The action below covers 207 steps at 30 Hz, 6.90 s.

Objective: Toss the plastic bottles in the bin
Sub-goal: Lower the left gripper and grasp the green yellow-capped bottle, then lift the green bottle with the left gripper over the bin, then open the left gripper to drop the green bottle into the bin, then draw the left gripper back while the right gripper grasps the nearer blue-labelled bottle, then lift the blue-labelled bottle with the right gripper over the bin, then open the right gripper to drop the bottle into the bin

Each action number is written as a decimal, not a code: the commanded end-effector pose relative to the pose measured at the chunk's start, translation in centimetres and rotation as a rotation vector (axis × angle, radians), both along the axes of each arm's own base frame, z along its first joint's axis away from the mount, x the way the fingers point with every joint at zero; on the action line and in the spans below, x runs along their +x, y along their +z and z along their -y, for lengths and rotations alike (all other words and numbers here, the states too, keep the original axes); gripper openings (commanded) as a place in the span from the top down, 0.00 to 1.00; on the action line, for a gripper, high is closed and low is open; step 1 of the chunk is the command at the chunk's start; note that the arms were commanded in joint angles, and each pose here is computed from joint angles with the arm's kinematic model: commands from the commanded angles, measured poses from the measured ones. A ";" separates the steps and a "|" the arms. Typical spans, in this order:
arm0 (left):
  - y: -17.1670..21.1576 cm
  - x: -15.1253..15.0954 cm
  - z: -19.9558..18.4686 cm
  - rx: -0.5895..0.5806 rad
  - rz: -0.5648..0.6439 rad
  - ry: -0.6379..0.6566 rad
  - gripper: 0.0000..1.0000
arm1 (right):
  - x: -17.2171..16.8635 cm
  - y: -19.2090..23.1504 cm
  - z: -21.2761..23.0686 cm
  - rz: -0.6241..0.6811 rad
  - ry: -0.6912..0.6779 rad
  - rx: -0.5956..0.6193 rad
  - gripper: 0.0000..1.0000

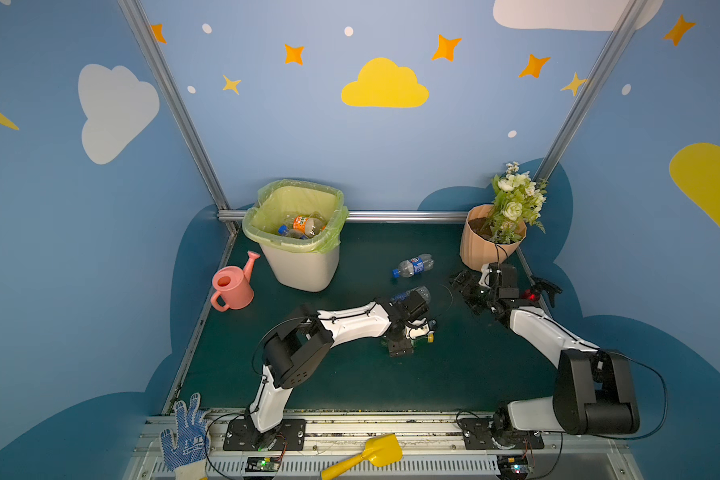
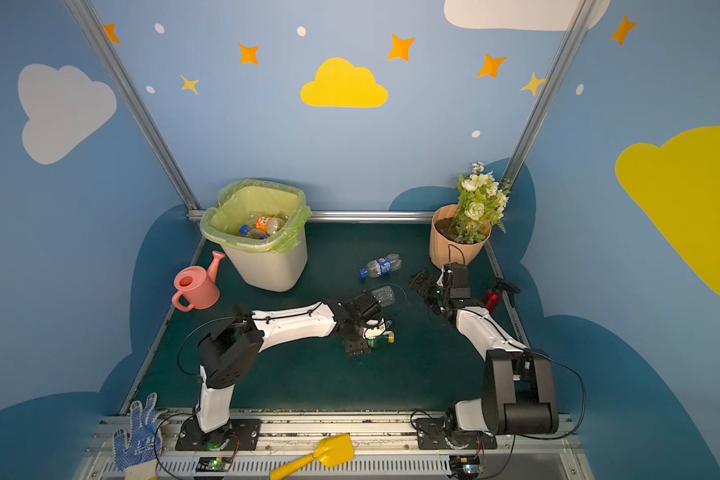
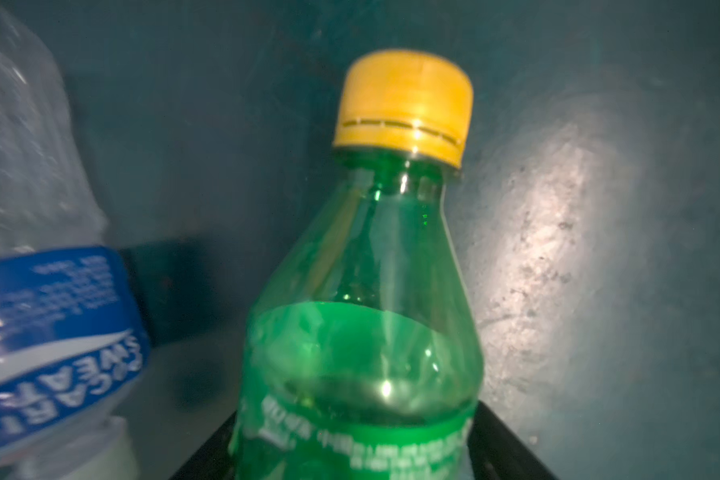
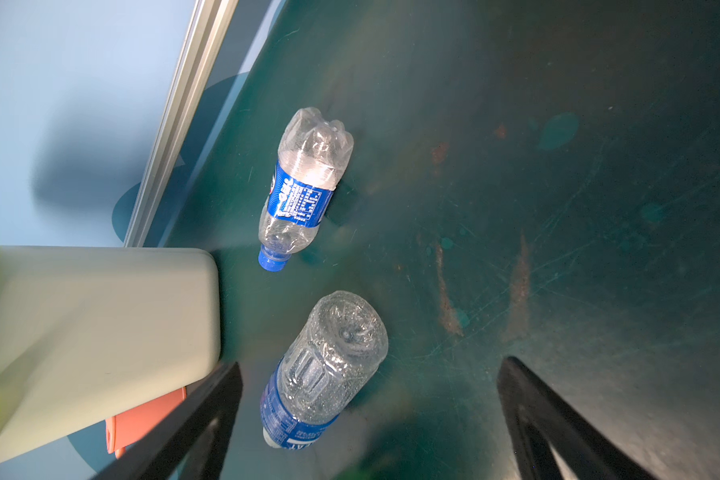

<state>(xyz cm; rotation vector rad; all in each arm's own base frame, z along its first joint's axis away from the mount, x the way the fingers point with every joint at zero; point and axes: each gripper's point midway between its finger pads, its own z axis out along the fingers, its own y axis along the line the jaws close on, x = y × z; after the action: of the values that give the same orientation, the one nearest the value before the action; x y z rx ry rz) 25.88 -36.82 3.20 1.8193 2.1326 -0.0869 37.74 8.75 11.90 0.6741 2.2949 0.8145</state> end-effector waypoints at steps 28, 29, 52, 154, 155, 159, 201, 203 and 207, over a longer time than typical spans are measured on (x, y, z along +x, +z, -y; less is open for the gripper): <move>18.7 4.4 -3.0 -0.696 0.218 0.393 0.52 | -0.1 -0.4 -0.2 0.012 -0.008 0.060 0.05; 20.3 5.0 -4.2 -0.740 0.268 0.434 0.52 | 0.0 -0.5 -0.4 0.011 -0.003 0.066 0.05; 52.6 -1.4 -26.6 -1.205 1.344 0.582 0.47 | 1.1 0.1 -2.9 0.026 0.060 0.086 0.05; 29.6 2.3 -39.2 -1.056 0.913 1.468 0.00 | 2.2 -3.0 -16.2 -0.066 0.317 0.109 0.45; 29.3 2.3 -39.2 -1.056 0.907 1.477 0.00 | 2.4 -2.2 -16.3 -0.040 0.325 0.108 0.45; 28.1 2.3 -39.6 -1.058 0.890 1.528 0.00 | 3.3 1.8 -16.6 0.073 0.358 0.106 0.45; 19.8 2.4 -38.5 -1.010 0.611 1.689 0.00 | 5.9 38.1 -33.0 0.896 0.771 0.228 0.08; 19.8 2.4 -38.3 -1.022 0.612 1.677 0.00 | 5.1 40.0 -29.9 0.969 0.701 0.185 0.06; 20.2 2.8 -37.7 -1.055 0.598 1.634 0.00 | 4.1 40.7 -24.5 1.001 0.591 0.092 0.05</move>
<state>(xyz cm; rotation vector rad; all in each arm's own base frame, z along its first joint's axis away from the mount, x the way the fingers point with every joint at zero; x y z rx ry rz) 28.41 1.32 22.96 -0.5913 1.8283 -0.1331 43.92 37.64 45.62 -0.3734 1.7280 1.2925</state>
